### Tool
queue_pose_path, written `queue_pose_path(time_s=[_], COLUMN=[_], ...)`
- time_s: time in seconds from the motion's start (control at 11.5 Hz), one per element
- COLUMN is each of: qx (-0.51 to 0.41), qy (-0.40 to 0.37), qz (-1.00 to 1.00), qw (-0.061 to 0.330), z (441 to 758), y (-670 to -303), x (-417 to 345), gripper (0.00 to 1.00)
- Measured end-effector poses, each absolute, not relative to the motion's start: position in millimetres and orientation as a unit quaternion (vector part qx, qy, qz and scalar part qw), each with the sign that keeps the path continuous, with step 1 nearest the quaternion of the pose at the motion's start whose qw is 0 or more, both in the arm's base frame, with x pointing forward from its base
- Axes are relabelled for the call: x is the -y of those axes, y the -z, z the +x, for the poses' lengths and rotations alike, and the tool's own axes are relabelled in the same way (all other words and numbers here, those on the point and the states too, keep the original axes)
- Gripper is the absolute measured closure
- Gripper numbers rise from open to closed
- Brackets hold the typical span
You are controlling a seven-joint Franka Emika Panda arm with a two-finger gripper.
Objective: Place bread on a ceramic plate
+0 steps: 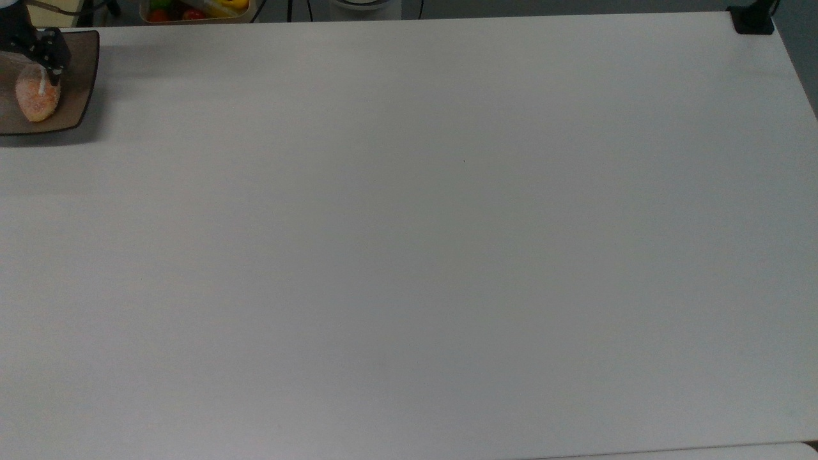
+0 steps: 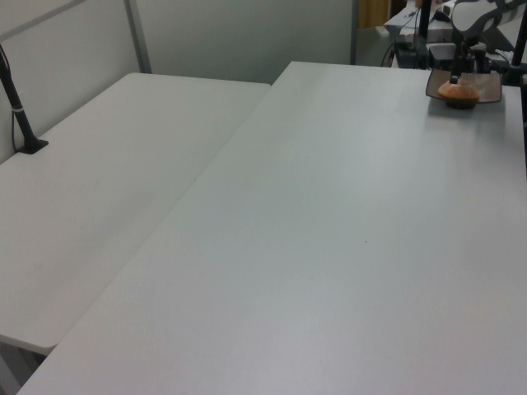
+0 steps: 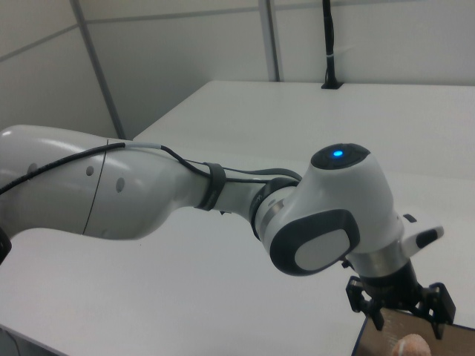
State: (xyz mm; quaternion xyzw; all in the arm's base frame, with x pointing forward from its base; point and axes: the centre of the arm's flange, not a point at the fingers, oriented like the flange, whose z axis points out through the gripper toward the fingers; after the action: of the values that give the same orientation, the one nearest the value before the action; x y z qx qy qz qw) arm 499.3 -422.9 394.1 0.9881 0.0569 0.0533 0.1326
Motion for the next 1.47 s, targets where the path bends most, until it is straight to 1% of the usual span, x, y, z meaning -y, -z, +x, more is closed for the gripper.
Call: queue_pose_path(time_s=[0.17, 0.35, 0.43, 0.61, 0.78, 0.95, 1.21, 1.39, 1.47], qx=[-0.026, 0.03, 0.055, 0.086, 0.105, 0.106, 0.067, 0.05, 0.036], qy=[-0.089, -0.112, -0.11, -0.099, -0.083, -0.072, -0.056, -0.055, -0.051], qz=[0.988, 0.99, 0.991, 0.991, 0.991, 0.992, 0.996, 0.997, 0.997], qw=[0.12, 0.078, 0.057, 0.023, -0.006, -0.022, -0.03, -0.034, -0.035], z=[518.1, 544.9, 555.8, 565.2, 571.9, 582.3, 577.2, 578.5, 579.5], y=[-411.7, -439.8, -464.4, -515.3, -545.7, -564.2, -590.9, -597.0, -594.0], x=[405.3, 373.2, 353.9, 307.0, 245.0, 173.4, 92.4, 38.9, 15.4], gripper=[0.0, 0.0, 0.0, 0.0, 0.0, 0.0, 0.0, 0.0, 0.0])
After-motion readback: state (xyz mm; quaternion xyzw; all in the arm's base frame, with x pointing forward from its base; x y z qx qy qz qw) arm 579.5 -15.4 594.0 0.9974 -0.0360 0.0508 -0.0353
